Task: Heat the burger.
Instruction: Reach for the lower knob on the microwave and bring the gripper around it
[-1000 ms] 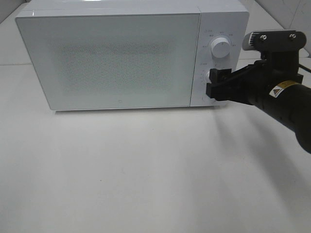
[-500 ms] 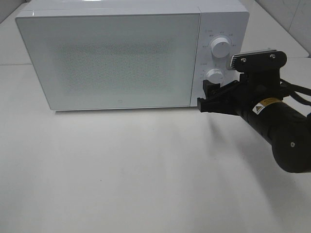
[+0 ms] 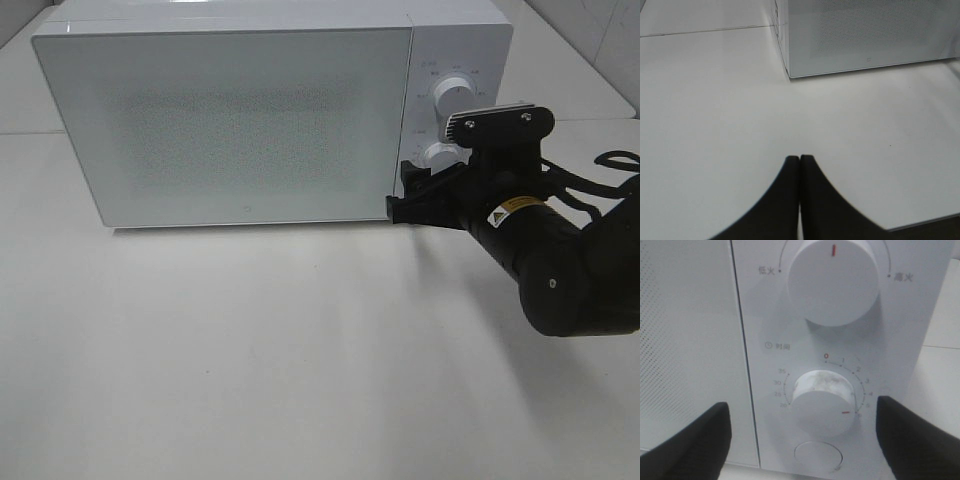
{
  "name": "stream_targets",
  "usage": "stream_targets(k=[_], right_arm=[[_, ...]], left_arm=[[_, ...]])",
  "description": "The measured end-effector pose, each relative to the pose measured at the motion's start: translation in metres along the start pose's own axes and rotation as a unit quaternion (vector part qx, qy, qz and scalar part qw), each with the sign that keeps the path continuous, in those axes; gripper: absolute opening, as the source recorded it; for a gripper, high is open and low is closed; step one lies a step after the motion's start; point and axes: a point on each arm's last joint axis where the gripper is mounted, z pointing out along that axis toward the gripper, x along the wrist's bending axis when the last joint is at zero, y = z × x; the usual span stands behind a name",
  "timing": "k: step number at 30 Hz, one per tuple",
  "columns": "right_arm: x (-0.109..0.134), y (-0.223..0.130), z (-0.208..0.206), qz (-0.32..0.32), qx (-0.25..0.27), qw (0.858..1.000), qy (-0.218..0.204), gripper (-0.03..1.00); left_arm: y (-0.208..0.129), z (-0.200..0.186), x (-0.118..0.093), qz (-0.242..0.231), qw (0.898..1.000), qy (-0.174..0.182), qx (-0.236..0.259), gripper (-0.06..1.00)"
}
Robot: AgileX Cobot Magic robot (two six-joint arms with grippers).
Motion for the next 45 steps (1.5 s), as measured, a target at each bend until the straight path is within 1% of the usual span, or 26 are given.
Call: stream_targets(k=[7,9,10,11,14,24,45], right_arm=[[0.002,-0.007,0.008,-0.002,0.007,1.0,-0.002,0.75],[0.0,-0.008,0.008,0.005,0.005,1.0,-0.018,0.75],[0.0,-0.008,0.008,0.005,0.005,1.0,-0.018,0.75],[-0.002,-0.007,0.009,0.01,0.003,1.0,-0.03,0.75],[-0.003,-0.005,0.009,0.014,-0.003,0.999,-0.037,0.75],[-0.003,-0.005,0.009,0.014,-0.005,0.999,-0.038,0.72],[-0.002,-0.005,0.013,0.014,-0.008,0.999,-0.038,0.7]], left_arm=[[0.0,0.0,0.0,0.0,1.0,0.0,0.0,0.0],[0.0,0.0,0.0,0.0,1.0,0.0,0.0,0.0],[0.0,0.0,0.0,0.0,1.0,0.0,0.0,0.0],[0.0,0.0,0.0,0.0,1.0,0.0,0.0,0.0],[0.0,0.0,0.0,0.0,1.0,0.0,0.0,0.0],[0.0,0.0,0.0,0.0,1.0,0.0,0.0,0.0],[0.0,0.0,0.0,0.0,1.0,0.0,0.0,0.0]])
